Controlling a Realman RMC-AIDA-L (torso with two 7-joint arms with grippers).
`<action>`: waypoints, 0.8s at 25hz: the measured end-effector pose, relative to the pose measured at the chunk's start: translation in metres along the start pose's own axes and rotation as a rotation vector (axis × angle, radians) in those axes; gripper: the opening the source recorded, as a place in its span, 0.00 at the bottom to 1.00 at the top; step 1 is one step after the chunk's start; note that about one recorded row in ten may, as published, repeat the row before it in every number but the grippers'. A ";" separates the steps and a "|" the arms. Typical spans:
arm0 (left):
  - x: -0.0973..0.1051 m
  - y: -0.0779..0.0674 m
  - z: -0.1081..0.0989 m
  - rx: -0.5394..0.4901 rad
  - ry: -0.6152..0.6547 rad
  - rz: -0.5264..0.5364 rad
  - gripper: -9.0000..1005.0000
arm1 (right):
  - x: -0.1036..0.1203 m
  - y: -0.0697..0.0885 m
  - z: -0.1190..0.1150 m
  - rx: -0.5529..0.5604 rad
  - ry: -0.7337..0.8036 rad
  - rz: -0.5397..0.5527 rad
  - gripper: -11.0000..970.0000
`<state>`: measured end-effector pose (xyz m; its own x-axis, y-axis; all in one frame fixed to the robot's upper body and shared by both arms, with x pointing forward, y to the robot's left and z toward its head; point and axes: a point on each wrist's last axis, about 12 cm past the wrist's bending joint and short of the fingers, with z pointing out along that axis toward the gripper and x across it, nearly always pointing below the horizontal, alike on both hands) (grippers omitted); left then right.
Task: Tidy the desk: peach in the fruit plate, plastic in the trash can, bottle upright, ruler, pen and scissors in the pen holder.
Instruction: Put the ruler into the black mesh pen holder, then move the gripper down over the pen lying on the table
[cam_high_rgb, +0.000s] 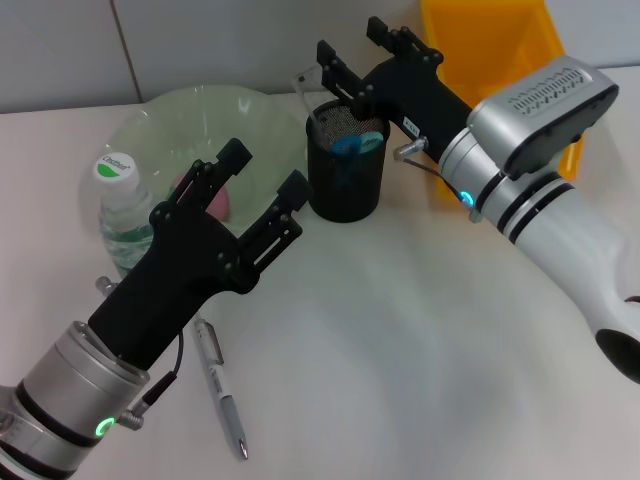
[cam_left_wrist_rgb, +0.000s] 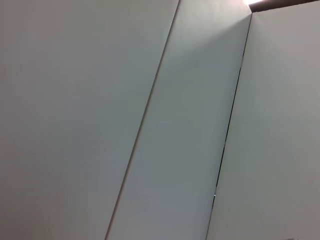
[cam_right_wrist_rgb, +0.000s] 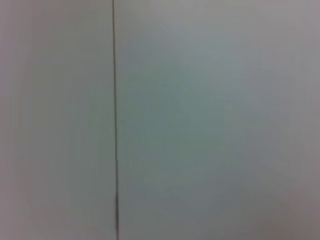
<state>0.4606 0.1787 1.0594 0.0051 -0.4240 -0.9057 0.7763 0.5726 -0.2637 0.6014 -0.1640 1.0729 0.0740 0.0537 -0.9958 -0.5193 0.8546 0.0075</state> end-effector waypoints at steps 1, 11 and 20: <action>0.000 0.000 0.000 0.001 -0.002 0.000 0.80 | 0.000 -0.001 -0.002 -0.002 -0.004 0.016 0.55; -0.001 -0.002 -0.007 0.030 0.012 0.000 0.80 | -0.008 -0.033 -0.059 -0.141 -0.135 0.293 0.79; 0.001 -0.003 -0.013 0.100 0.076 -0.012 0.80 | -0.024 -0.065 -0.144 -0.352 -0.093 0.378 0.79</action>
<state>0.4496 0.1859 1.0549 -0.0495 -0.3733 -0.9264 0.8350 0.4935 -0.2435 0.5110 -0.2949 1.0828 -0.1071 0.3840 -0.9171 -0.7777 0.5424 0.3179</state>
